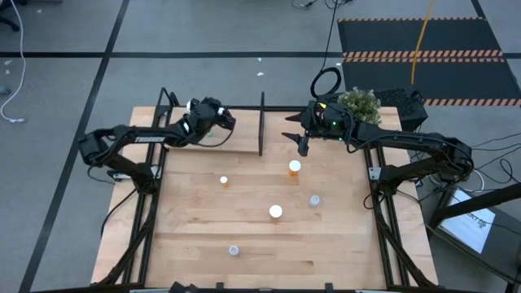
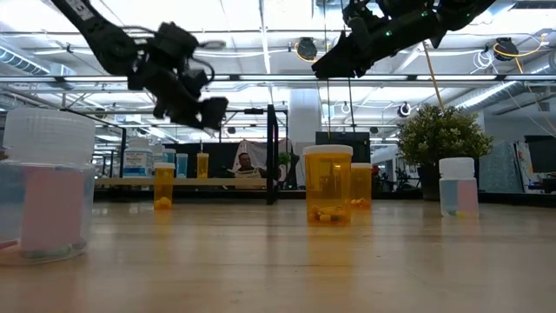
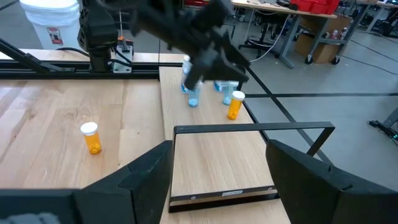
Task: Pick and place medicine bottles onto shelf by color
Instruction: Put the small orange pill bottle aligned with the other small orange pill bottle on the shelf
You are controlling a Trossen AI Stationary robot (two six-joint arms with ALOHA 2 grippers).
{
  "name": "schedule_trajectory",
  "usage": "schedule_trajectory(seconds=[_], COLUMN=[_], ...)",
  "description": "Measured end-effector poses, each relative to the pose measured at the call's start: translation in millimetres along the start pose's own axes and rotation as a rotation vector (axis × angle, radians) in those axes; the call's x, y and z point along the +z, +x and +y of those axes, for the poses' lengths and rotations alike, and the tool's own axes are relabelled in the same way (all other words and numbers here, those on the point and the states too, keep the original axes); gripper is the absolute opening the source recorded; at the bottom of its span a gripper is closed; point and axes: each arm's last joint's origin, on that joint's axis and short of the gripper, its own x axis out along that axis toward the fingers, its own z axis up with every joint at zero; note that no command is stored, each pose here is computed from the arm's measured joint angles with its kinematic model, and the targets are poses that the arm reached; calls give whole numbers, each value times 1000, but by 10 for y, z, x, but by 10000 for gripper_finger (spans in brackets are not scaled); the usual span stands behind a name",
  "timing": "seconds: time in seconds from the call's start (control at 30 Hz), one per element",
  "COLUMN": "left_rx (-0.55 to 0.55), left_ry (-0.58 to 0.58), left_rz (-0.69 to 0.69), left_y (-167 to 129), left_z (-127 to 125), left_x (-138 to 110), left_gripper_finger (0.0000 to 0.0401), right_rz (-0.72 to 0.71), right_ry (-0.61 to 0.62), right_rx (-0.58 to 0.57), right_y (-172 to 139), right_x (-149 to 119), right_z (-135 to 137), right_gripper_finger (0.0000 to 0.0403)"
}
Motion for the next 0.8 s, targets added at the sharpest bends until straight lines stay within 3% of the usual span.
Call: schedule_trajectory(seconds=[0.17, 0.33, 0.57, 0.8], left_rx=[-112, -349, -662, -745], left_ry=[59, 113, 229, 301], left_rz=[-41, -6, 132, 169], left_y=[-390, -919, -1699, -2234], left_z=[-64, -125, -340, -618], left_x=[192, 254, 23, -295], left_gripper_finger=[232, 232, 232, 232], right_rz=[1, 1, 35, 95], right_ry=[0, 14, 52, 93], right_rx=[1, 3, 19, 80], right_y=[0, 0, 1, -11], right_x=[-1, -1, -31, -61], right_z=[1, 1, 30, 195], right_gripper_finger=[253, 253, 253, 253])
